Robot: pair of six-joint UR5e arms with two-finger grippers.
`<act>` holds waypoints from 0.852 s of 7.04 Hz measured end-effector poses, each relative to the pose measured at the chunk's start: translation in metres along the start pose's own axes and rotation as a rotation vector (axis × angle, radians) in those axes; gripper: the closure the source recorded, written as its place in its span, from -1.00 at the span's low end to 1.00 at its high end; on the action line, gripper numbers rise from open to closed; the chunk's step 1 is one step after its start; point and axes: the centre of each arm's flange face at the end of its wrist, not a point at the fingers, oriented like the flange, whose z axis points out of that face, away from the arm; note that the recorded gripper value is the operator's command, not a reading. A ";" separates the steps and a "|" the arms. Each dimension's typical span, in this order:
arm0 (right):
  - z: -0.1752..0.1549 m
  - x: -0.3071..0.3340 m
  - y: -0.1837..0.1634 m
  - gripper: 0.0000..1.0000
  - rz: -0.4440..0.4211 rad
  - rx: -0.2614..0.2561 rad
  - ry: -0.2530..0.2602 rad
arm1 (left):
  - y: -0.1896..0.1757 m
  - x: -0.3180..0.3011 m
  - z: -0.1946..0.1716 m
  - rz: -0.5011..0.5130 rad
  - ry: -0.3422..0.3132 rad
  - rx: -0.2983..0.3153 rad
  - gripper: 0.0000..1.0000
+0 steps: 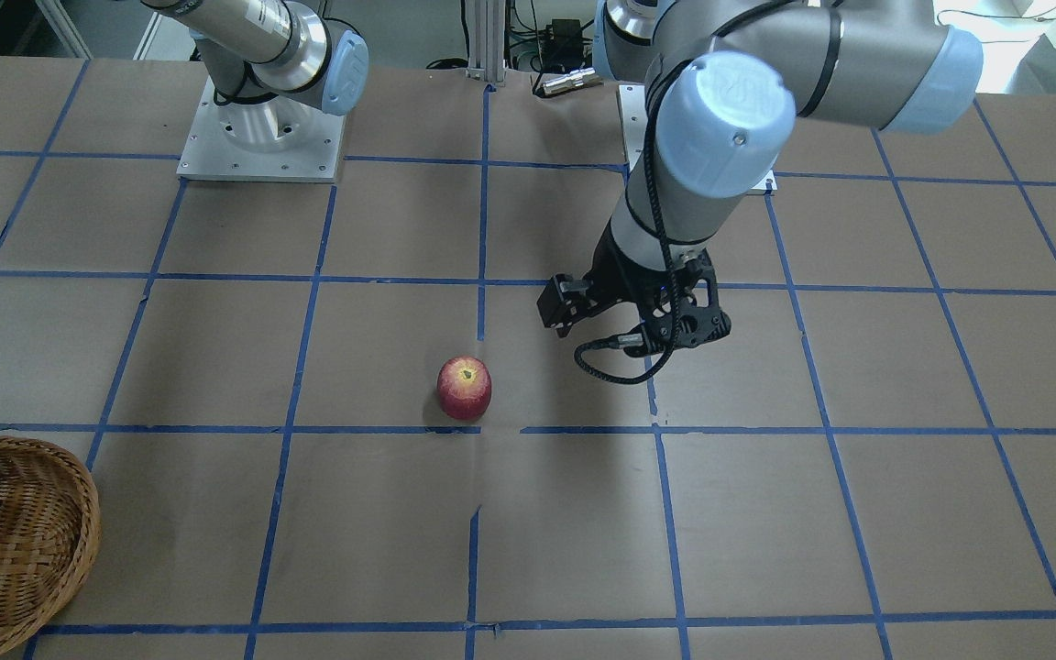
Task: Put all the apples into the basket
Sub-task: 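Raise the left gripper away while right moves back toward the red apple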
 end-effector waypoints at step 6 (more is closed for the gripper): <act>-0.168 -0.200 0.050 -1.00 -0.161 -0.116 -0.198 | 0.062 -0.077 -0.069 0.169 -0.029 0.068 -1.00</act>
